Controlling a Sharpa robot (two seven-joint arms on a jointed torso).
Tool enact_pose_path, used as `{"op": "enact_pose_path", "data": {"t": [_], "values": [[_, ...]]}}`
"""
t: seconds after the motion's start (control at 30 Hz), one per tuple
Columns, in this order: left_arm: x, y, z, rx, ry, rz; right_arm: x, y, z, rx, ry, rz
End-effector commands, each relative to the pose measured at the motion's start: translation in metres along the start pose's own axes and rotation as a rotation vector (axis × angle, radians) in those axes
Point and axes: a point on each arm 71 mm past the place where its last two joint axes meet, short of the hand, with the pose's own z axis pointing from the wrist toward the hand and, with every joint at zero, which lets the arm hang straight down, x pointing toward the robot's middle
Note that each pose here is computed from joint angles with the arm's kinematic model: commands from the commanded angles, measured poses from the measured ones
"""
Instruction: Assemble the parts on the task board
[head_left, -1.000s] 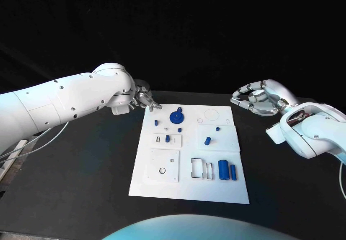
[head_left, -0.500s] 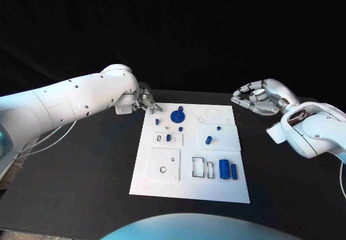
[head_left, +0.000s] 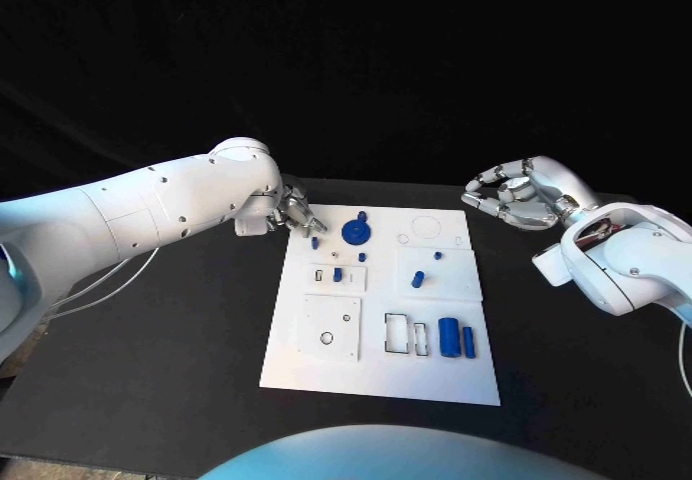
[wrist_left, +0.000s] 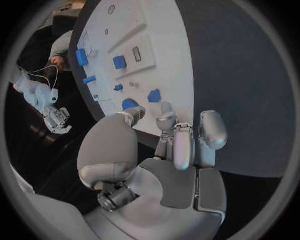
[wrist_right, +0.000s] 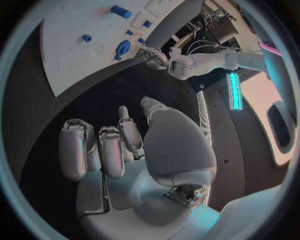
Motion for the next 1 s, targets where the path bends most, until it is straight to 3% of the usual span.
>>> {"op": "enact_pose_path", "data": {"t": [0.03, 0.37, 1.0], "values": [[0.0039, -0.0015, 0.0003, 0.013, 0.041, 0.008, 0.0014, 0.0002, -0.0001, -0.005, 0.015, -0.004], [0.0081, -0.0037, -0.0005, 0.028, 0.067, 0.001, 0.0021, -0.0001, 0.0004, -0.005, 0.016, -0.004], [0.0086, -0.0053, -0.0010, 0.039, 0.062, -0.019, 0.0042, -0.0005, 0.0017, -0.002, 0.021, -0.003]]}}
